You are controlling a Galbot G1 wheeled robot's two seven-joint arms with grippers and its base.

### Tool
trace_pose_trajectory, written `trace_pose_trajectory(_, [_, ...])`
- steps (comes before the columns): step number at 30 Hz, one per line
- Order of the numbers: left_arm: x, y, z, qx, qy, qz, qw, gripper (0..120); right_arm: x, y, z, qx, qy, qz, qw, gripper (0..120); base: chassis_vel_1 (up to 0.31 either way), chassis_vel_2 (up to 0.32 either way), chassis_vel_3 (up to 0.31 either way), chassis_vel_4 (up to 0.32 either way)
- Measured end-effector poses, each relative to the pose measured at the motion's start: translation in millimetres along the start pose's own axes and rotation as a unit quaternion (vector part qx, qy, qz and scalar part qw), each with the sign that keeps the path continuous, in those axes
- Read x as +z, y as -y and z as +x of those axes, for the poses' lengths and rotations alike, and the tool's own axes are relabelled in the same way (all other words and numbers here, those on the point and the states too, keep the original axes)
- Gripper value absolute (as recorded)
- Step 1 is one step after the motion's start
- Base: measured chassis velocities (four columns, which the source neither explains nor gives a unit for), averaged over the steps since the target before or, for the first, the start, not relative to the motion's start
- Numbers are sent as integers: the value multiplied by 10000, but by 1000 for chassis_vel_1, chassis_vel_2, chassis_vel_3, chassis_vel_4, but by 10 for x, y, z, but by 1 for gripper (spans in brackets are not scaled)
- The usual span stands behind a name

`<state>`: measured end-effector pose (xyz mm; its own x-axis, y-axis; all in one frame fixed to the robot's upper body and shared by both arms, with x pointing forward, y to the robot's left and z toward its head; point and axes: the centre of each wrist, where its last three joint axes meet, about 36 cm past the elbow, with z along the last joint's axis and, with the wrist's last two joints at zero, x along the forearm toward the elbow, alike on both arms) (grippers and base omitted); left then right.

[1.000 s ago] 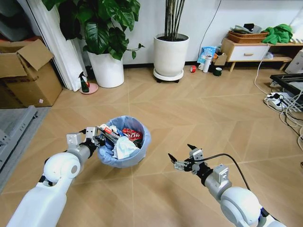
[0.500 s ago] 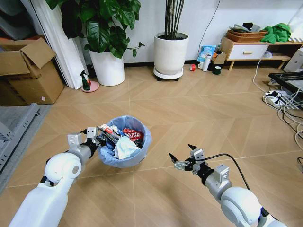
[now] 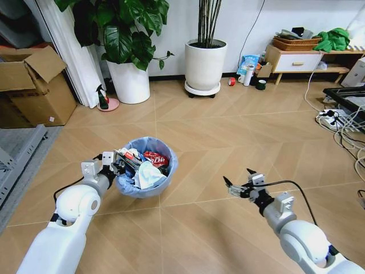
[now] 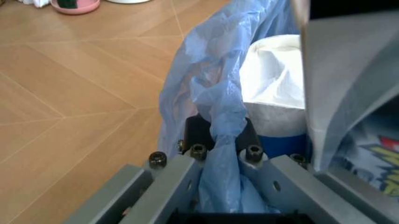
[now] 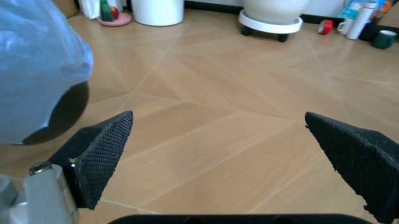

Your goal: Pick up the trash bin and place the garbage on the floor into it.

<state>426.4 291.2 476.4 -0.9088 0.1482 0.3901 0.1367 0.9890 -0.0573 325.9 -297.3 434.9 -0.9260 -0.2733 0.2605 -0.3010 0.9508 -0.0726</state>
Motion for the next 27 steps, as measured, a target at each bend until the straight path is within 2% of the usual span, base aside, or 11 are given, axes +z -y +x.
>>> trace_pose_trajectory(8, [49, 22, 90, -20, 0, -13, 10000, 0, -106, 9, 27, 31, 158, -12, 9999, 100, 0, 0, 0, 0])
trace_pose_trajectory(16, [69, -81, 207, -35, -111, -3, 9999, 0, -72, -11, -27, 113, 232, -82, 9996, 100, 0, 0, 0, 0])
trace_pose_trajectory(19, [74, -136, 176, -57, -181, 99, 9998, 0, -56, 73, -28, 208, 298, -70, 9993, 100, 0, 0, 0, 0])
trace_pose_trajectory(27, [-5, -123, 192, -145, -126, 215, 9996, 0, -69, 245, -9, 433, 457, 11, 9980, 100, 0, 0, 0, 0])
